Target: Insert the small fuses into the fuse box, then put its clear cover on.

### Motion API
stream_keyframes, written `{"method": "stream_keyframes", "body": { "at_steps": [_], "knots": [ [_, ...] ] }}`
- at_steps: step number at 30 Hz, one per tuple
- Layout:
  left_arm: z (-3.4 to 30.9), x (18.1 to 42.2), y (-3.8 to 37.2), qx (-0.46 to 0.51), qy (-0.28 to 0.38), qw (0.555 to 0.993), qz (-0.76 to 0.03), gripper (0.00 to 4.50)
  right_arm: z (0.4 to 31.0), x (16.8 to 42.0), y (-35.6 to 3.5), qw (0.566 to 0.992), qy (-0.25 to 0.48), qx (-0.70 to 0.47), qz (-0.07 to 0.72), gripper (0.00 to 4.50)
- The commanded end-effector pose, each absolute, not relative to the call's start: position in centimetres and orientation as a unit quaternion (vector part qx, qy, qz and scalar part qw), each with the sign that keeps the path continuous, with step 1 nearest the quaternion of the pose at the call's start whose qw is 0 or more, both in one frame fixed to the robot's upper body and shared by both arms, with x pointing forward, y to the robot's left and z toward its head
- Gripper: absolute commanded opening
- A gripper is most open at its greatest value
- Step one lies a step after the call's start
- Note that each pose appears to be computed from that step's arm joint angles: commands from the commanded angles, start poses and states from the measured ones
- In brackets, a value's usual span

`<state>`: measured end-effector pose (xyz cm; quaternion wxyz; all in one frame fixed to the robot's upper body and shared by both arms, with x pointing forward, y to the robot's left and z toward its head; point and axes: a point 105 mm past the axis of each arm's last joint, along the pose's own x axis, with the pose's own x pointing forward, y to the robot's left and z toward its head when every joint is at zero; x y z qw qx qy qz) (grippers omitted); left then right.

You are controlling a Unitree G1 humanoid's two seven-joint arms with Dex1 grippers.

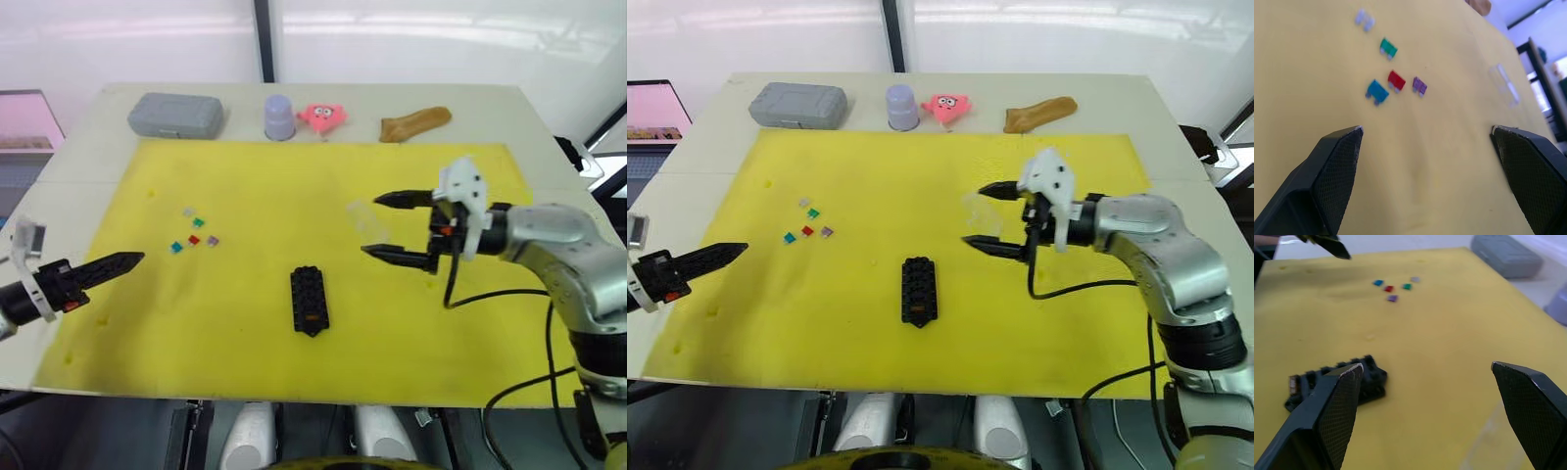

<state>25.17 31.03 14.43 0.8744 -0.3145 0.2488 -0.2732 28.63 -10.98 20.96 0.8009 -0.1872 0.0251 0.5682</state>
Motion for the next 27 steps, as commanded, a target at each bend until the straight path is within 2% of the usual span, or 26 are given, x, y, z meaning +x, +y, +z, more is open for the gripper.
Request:
{"method": "stream_keyframes", "body": {
  "at_steps": [1,4,11,19,27],
  "knots": [
    [15.4,24.9,30.3,-0.321,0.24,0.868,-0.293,4.5,21.7,27.9,-8.9,0.774,-0.005,-0.208,0.597,4.45],
    [16.3,26.1,31.0,-0.387,0.209,0.857,-0.27,4.5,21.8,27.9,-7.2,0.759,-0.017,-0.216,0.613,4.45],
    [16.4,27.5,32.4,-0.458,0.187,0.839,-0.226,4.5,22.1,28.0,-4.9,0.743,-0.04,-0.228,0.628,4.45],
    [16.2,27.6,30.9,-0.48,0.211,0.816,-0.245,4.5,22.0,28.2,-3.8,0.729,-0.045,-0.249,0.635,4.45],
    [15.0,29.7,29.7,-0.473,0.211,0.827,-0.217,4.5,22.1,28.5,-3.4,0.727,-0.048,-0.254,0.636,4.45]
  ]
}}
